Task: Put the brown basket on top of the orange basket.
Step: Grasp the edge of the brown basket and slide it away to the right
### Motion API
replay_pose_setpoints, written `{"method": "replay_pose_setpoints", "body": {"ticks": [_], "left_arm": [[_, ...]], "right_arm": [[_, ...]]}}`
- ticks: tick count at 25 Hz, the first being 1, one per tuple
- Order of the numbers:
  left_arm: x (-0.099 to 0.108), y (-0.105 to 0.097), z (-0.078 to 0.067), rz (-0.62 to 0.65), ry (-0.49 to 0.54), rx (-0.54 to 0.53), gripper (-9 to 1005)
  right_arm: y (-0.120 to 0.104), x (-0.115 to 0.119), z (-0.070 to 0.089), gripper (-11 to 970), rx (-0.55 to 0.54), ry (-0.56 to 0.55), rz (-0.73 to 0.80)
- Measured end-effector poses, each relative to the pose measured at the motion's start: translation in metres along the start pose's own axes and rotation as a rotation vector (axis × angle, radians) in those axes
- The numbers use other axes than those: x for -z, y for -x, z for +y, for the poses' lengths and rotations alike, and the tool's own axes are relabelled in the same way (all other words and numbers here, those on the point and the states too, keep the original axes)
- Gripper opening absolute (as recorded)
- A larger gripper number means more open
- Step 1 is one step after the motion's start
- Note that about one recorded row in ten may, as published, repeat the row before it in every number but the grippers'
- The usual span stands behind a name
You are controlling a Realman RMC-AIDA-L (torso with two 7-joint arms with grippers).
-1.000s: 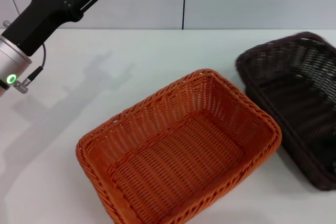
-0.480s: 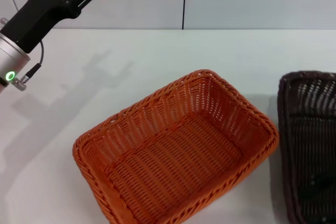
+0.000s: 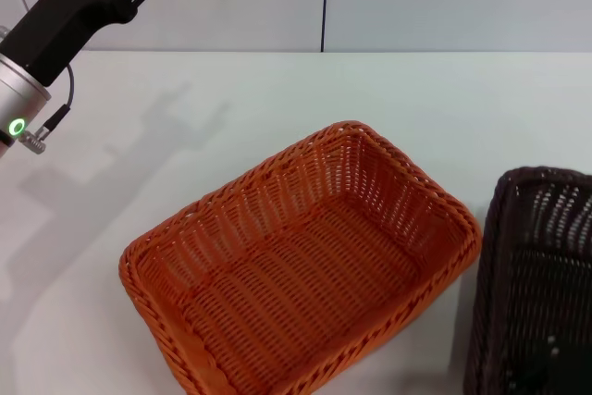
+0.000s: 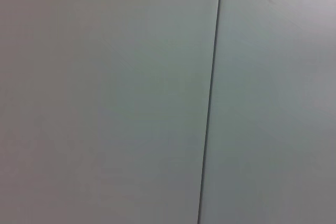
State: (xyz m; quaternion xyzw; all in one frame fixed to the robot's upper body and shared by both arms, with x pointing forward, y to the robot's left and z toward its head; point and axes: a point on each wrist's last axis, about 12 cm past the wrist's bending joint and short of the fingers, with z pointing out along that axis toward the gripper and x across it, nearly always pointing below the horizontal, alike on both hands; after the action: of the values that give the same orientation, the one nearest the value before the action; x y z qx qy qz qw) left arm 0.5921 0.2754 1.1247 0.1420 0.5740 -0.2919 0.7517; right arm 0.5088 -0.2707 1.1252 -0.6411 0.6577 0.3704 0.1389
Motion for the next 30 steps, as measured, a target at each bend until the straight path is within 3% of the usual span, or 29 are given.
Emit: {"method": "replay_pose_setpoints", "body": {"ticks": [3,8,12,14,16,20,24,30], "left_arm": [[-0.001,0.0,0.0,0.0,0.003,0.0,814],[-0.003,0.0,0.0,0.0,0.004,-0.005,814],[-0.003,-0.001,-0.001,0.001,0.004,-0.007,813],[-0.003,-0.001,-0.001,0.002,0.003,-0.007,813],[-0.003,-0.001,-0.001,0.002,0.003,-0.007,813],[-0.002,-0.002,-0.001,0.002,0.006,-0.004,813],[-0.003,-0.002,-0.001,0.002,0.007,-0.006,813],[0.001,-0.004,0.002,0.0,0.035,-0.021,814]], "right_arm": [[0.003,-0.001,0.0,606,0.012,0.013,-0.008],[0.0,0.02,-0.001,605,0.005,-0.076,-0.048],[0.0,0.045,-0.001,604,0.02,-0.195,-0.099],[0.002,0.067,-0.003,604,0.034,-0.307,-0.141],[0.003,0.073,-0.004,604,0.037,-0.339,-0.15],[0.01,0.102,-0.016,603,0.046,-0.527,-0.16],[0.01,0.113,-0.031,602,0.009,-0.665,-0.148],[0.006,0.117,-0.036,601,-0.03,-0.703,-0.07]]}}
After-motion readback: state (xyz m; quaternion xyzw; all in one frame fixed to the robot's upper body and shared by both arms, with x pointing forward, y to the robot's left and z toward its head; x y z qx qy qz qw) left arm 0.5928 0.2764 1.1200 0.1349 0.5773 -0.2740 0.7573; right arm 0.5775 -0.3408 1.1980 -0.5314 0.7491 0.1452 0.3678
